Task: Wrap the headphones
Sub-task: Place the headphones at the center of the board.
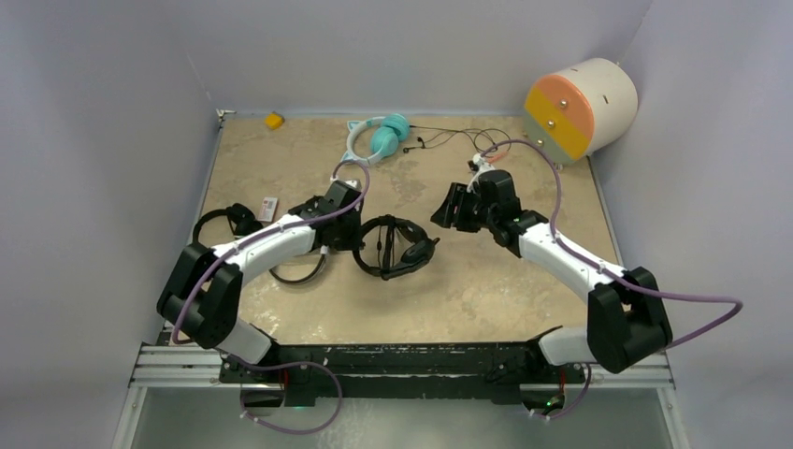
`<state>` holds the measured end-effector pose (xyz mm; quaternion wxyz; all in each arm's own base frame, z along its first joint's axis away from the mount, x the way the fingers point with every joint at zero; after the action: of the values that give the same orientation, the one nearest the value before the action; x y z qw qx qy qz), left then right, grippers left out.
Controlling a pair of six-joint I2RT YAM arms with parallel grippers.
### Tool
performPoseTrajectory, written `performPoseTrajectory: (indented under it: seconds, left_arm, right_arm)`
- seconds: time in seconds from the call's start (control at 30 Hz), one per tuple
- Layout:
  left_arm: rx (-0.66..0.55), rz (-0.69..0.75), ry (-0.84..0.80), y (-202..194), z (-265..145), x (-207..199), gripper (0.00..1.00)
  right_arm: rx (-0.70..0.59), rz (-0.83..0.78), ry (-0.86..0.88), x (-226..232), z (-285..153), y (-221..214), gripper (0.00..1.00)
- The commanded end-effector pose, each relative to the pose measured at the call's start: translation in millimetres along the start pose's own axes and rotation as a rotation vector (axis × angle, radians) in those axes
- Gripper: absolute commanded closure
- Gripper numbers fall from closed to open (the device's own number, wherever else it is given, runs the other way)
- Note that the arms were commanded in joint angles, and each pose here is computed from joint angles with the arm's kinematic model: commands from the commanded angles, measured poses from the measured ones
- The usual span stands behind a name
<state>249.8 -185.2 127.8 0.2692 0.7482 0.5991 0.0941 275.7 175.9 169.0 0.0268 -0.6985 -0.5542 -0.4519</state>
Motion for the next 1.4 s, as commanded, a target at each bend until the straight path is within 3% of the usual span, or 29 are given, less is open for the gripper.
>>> performPoseTrajectory:
  seconds: [0.0, 0.3, 0.6, 0.97, 1.2, 1.37]
  left_arm:
    - [-0.112, -0.171, 0.091, 20.7, 14.3, 4.4, 1.00]
    - [-0.174, -0.348, 0.325, 46.6, 45.7, 37.3, 1.00]
    - [-0.241, -0.519, 0.384, 77.0, 67.5, 76.6, 0.99]
    - [-0.297, -0.734, 0.590, 66.0, 50.0, 143.4, 0.94]
    - [-0.309, -0.622, 0.494, 84.2, 19.8, 127.4, 0.45]
    - [-0.380, -0.603, 0.495, 102.7, -19.2, 116.9, 0.38]
  right_arm:
    - [-0.157, 0.040, -0.023, 8.3, -11.4, 21.8, 0.46]
    - [-0.222, -0.047, -0.079, 5.8, -32.9, 28.5, 0.46]
    - [-0.213, -0.096, -0.097, -0.1, -38.3, 24.4, 0.46]
    - [-0.208, -0.108, -0.090, 0.7, -43.0, 22.4, 0.46]
    - [-0.215, -0.117, -0.086, 2.1, -46.9, 22.8, 0.46]
    - [-0.216, -0.123, -0.084, 2.3, -48.7, 22.7, 0.46]
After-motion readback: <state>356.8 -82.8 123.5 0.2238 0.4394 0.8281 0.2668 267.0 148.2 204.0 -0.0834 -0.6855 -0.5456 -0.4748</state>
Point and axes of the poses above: each gripper's point midway between its finger pads, its own z axis out along the fingers, its own x axis along the line the jaws close on, y = z × x, the point moved 7 cm from there along -z, back along the fingers, and after that the axes turned 12 degrees about z, right-handed, at the moved point
